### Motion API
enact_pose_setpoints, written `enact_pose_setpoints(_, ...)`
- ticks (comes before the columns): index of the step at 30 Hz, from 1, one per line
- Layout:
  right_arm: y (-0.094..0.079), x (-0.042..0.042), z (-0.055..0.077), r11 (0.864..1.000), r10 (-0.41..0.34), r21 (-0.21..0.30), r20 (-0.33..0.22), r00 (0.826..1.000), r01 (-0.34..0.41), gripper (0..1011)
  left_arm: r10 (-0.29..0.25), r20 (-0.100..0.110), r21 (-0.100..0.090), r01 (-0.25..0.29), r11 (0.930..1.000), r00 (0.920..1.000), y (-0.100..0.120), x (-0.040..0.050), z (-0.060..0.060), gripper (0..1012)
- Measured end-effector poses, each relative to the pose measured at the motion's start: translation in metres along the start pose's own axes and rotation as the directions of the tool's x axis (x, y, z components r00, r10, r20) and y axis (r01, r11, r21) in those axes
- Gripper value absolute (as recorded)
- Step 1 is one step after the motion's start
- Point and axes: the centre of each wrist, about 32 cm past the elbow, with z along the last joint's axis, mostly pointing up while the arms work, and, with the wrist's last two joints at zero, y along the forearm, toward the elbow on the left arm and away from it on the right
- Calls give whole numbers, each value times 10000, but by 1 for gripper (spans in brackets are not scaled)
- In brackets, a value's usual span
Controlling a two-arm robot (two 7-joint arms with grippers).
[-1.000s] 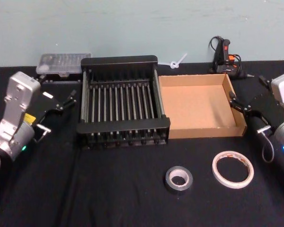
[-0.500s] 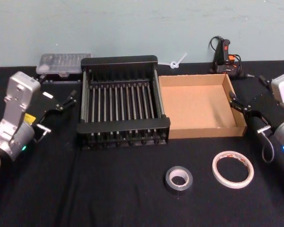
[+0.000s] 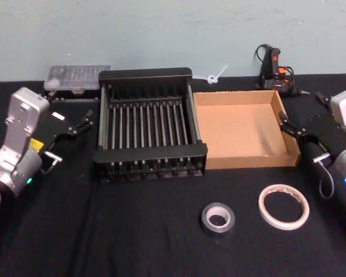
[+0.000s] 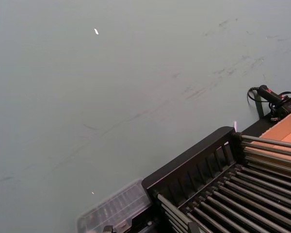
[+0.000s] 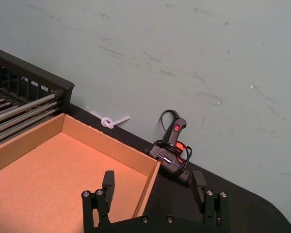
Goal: Pick up the white tape and place it into the black box , Pick up the silver tape and place it into the brown box.
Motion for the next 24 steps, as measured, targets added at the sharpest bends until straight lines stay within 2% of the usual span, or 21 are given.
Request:
enact_pose_setpoints(17, -98, 126, 92, 9999, 166, -27, -288, 9994, -167, 1002, 0, 0, 1, 0, 10000, 10000, 0, 0, 0, 1001)
enact_pose_setpoints(24, -239, 197, 196, 9986, 489, -165, -829, 9954, -504, 1002, 0, 0, 0, 0, 10000, 10000, 0, 0, 0, 1001)
